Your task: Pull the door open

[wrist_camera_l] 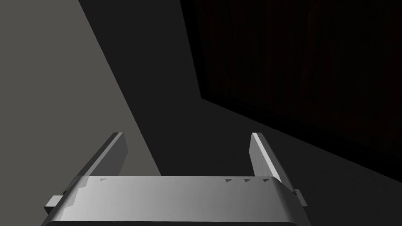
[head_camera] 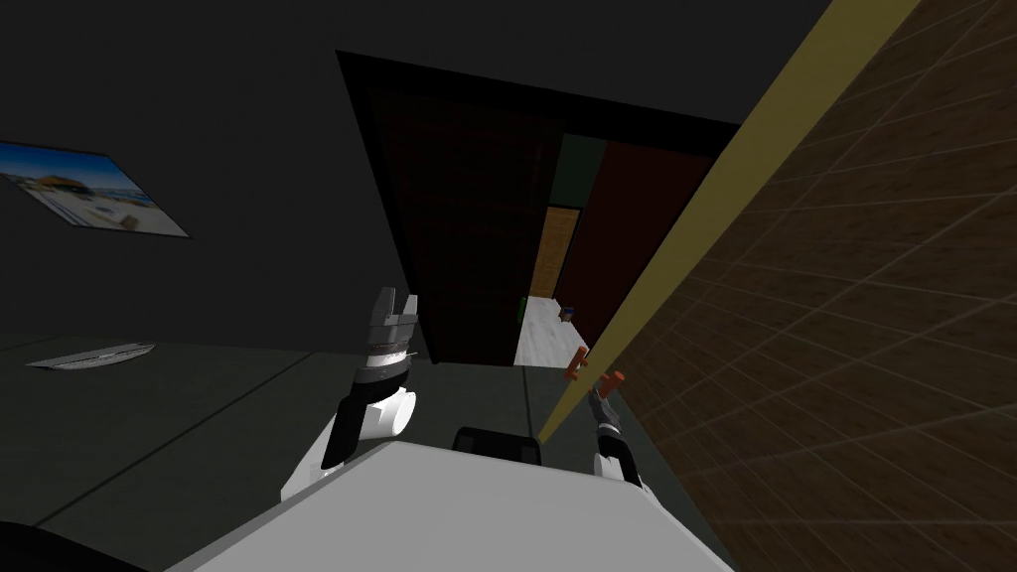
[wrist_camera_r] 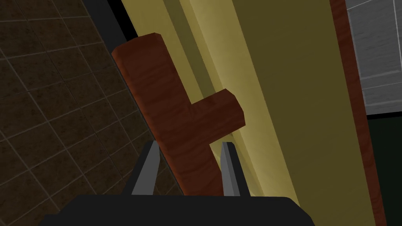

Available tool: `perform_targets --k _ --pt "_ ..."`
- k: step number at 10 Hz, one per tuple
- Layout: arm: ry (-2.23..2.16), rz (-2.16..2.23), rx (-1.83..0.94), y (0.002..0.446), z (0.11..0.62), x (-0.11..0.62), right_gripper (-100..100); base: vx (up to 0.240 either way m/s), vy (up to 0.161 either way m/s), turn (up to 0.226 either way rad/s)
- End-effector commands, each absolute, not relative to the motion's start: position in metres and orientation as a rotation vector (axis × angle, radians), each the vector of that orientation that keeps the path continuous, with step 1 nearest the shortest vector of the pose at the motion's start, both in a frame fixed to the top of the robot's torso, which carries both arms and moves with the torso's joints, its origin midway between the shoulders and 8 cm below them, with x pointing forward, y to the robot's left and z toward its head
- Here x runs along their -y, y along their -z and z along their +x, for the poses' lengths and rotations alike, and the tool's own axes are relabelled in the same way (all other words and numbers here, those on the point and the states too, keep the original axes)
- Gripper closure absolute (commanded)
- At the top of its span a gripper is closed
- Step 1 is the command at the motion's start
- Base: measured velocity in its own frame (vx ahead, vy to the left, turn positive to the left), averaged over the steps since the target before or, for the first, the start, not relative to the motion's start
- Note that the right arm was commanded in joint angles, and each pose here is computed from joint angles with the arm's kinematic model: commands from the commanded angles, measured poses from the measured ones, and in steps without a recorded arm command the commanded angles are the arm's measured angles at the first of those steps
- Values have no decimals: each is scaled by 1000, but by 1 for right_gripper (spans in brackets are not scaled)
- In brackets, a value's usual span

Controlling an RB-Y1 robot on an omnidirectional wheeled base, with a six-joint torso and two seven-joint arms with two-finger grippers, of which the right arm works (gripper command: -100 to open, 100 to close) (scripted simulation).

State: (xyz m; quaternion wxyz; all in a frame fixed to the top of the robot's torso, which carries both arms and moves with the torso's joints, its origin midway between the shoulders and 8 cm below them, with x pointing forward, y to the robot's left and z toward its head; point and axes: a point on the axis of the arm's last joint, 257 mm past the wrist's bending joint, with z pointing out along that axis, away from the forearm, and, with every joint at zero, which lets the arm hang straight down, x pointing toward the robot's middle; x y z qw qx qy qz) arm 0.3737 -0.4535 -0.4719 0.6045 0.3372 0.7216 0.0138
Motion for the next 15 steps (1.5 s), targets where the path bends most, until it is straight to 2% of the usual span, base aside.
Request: perform_targets --k 1,15 --pt "-61 803 -1635 461 385 457 100 -37 -68 28" --pt "-153 880 -1582 457 388 454 100 -16 -25 24"
